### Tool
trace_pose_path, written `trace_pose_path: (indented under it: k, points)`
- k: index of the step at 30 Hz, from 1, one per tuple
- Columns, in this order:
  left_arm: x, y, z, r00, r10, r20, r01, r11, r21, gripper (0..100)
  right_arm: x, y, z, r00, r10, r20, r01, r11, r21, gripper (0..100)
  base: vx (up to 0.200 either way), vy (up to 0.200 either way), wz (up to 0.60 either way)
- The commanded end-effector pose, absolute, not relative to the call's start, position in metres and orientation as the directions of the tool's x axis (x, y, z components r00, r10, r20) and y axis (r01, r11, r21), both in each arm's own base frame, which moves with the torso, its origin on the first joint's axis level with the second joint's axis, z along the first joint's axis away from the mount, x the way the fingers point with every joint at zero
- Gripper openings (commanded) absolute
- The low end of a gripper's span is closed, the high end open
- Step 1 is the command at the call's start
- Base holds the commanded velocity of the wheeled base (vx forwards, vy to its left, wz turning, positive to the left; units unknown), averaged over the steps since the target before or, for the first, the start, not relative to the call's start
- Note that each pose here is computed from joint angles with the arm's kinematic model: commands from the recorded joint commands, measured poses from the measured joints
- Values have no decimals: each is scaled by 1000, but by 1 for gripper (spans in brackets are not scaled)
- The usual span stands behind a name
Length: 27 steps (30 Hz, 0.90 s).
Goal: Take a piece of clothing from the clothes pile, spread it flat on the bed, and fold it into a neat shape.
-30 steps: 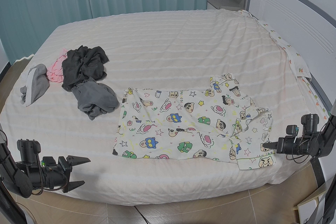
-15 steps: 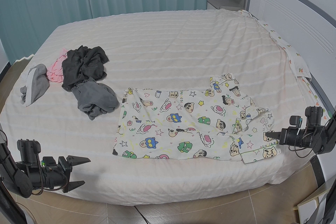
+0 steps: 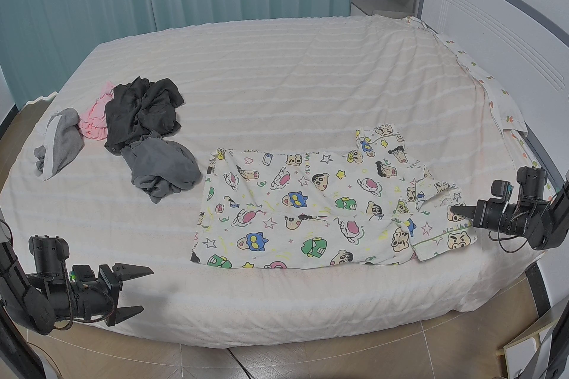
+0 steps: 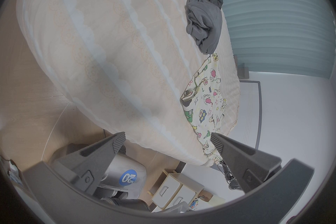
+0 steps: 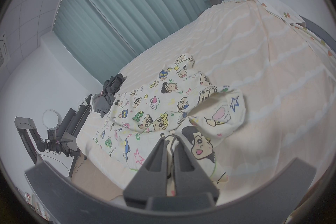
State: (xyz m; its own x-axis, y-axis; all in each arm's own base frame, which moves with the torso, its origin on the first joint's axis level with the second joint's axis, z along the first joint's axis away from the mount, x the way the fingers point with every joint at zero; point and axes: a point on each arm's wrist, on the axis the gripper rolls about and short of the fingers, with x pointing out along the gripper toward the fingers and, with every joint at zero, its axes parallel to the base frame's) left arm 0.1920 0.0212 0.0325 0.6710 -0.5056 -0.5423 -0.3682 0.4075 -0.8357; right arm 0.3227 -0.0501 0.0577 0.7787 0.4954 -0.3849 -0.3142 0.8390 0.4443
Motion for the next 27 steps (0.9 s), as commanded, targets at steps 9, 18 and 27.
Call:
trace_pose_path:
  k: [9,18,27]
  points:
    - [192,21,31,668,-507,-545,-372,407,-834,100,347,-54,40,799,435,-416,-252,869,426,0,0,0,0]
    - [192,21,31,668,-507,-545,-372,407,-834,100,358,-53,35,808,432,-400,-225,854,469,0,0,0,0]
    - [192,21,31,668,-507,-545,-372,407,-834,100,360,-60,44,866,356,-351,-151,856,494,100,0,0,0]
